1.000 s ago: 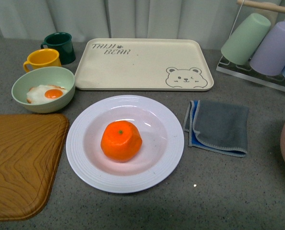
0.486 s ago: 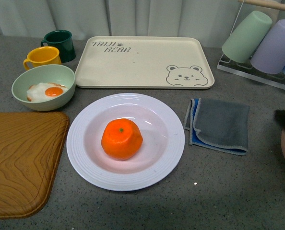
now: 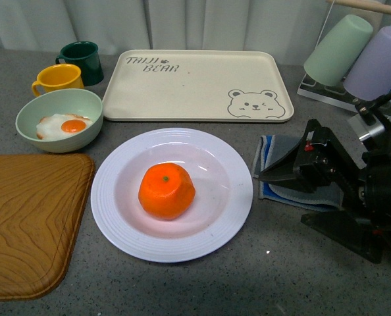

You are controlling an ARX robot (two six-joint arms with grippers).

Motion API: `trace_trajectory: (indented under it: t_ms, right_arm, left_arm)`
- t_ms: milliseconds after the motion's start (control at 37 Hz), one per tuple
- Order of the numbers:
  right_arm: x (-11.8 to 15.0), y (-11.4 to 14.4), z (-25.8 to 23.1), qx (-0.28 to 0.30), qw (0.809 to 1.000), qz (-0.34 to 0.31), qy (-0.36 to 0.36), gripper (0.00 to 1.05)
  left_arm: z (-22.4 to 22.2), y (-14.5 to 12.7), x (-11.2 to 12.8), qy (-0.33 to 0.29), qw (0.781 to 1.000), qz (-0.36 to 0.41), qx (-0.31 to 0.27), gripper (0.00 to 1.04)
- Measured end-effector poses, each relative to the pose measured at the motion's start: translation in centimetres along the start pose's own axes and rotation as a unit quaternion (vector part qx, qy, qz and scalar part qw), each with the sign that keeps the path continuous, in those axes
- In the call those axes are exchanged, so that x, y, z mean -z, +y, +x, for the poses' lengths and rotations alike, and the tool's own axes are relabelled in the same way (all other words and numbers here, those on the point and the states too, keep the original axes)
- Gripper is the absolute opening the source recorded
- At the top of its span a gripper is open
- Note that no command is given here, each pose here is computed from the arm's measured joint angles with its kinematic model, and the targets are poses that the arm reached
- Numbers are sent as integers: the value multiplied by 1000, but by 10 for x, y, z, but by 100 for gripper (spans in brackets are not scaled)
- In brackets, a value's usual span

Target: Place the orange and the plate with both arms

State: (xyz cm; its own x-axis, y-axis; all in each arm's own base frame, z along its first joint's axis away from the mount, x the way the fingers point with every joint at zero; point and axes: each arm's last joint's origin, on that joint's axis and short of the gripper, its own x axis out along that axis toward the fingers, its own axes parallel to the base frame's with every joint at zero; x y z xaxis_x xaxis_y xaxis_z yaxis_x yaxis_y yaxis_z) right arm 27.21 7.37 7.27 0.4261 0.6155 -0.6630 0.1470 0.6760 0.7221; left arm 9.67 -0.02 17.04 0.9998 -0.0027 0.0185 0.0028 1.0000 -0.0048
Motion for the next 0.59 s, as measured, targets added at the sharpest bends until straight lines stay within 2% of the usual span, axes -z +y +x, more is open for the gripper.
trace_trajectory:
  t_ms: [297,514,541,595]
  right_arm:
    - [-6,6,50,-21,997,56,39,95]
    - [-12,6,74,5,995,84,57,95]
    - [-14,7,76,7,994,86,59,94]
    - [-18,8,80,12,994,89,60,84]
  left_arm:
    - [0,0,0,0,1000,0,0,98]
    - [0,0,0,0,1000,0,0,98]
    - [0,0,0,0,1000,0,0,98]
    - [0,0,0,0,1000,0,0,98]
